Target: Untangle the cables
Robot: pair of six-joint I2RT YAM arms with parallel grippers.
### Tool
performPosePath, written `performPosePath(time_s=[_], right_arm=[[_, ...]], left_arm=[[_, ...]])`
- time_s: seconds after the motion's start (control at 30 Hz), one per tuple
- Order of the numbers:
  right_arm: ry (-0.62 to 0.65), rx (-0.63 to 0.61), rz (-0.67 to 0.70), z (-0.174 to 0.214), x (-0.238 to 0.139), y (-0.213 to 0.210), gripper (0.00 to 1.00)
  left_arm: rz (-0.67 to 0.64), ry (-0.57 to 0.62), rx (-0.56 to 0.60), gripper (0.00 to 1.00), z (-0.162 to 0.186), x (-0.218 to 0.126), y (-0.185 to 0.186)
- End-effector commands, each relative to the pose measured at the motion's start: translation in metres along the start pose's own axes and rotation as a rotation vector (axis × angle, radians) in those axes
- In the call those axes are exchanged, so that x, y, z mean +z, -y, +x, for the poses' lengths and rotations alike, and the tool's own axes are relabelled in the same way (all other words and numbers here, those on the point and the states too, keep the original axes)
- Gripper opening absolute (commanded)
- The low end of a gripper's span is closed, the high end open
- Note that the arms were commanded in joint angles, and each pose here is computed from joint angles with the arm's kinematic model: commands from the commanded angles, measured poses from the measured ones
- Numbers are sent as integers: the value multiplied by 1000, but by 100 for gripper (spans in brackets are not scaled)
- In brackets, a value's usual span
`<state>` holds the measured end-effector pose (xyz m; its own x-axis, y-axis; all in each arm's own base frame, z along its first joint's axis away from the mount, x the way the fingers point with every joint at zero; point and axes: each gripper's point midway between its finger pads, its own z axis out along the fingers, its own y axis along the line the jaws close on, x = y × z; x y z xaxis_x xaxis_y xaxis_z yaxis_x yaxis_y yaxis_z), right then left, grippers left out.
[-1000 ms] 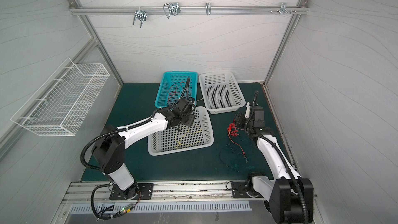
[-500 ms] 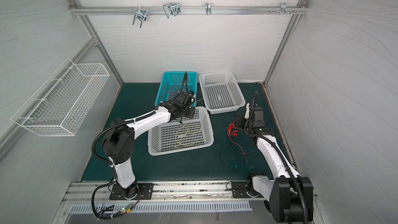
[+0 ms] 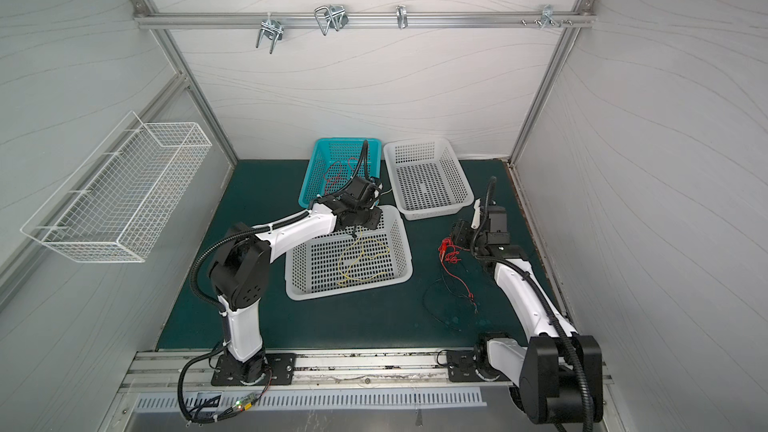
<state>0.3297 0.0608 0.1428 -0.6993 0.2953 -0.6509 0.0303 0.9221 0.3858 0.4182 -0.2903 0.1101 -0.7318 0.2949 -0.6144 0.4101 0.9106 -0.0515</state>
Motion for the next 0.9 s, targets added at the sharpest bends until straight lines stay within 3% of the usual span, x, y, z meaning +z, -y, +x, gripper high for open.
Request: performPosePath(time_s=[0.0,0.1,0.87], right_arm=[[1,-9,1,1,4,0,60],[2,-7,2,1,4,0,60],[2,-9,-18,-5,7,-5,60]], left_arm=[[6,22,-1,15,-13,2,3],[-20,24,-4,0,-13,4,-2],[-1,119,56,0,7,-57,-10]])
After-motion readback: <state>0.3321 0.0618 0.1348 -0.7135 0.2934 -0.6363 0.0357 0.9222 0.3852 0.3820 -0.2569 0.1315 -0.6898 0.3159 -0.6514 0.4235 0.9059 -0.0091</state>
